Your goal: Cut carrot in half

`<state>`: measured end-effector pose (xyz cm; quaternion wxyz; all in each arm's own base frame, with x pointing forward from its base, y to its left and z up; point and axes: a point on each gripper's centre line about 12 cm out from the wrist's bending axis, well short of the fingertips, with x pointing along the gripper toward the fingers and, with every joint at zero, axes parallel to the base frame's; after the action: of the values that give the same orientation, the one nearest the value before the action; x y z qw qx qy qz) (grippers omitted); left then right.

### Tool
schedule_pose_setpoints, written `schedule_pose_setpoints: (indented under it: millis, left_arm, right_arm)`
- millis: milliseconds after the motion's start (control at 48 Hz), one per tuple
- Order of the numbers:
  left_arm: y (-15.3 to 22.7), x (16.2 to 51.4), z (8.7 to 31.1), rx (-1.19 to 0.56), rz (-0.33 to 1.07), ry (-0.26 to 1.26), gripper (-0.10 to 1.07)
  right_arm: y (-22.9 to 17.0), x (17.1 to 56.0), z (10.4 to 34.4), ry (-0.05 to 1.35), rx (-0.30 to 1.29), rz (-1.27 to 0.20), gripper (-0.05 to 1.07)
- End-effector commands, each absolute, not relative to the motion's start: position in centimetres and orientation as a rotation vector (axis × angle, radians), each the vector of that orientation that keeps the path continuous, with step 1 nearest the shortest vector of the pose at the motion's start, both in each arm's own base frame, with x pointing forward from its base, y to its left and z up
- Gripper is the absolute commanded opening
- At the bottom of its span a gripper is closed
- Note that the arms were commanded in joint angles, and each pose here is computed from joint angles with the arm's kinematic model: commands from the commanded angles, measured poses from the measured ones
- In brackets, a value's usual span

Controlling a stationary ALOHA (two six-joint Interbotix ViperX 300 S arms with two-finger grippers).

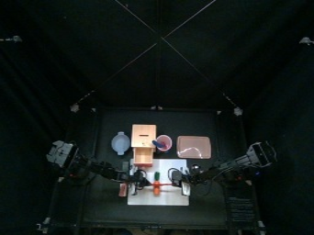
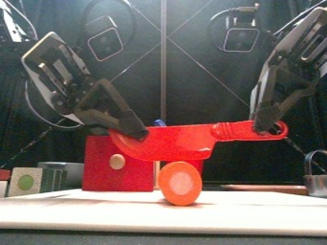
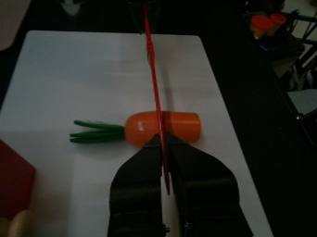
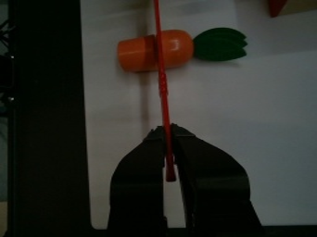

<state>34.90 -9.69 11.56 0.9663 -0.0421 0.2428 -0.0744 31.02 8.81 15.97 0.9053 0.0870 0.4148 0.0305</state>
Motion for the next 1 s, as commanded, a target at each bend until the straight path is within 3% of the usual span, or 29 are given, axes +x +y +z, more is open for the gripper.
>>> schedule_pose_setpoints:
  millis: [0, 583, 979]
  left_arm:
    - [-10.4, 35.1, 12.0, -0.086, -0.168, 0.477, 0.35]
    - [-10.1, 35.2, 11.4, -0.082, -0.158, 0.493, 0.35]
    - [-10.3, 35.1, 9.3, -0.072, -0.157, 0.600, 0.35]
  right_arm:
    - [9.2, 31.2, 16.6, 0.846, 0.176, 0.073, 0.21]
    - [8.9, 31.1, 16.1, 0.880, 0.167, 0.049, 0.21]
    - [9.1, 31.6, 14.4, 0.930, 0.140, 0.043, 0.21]
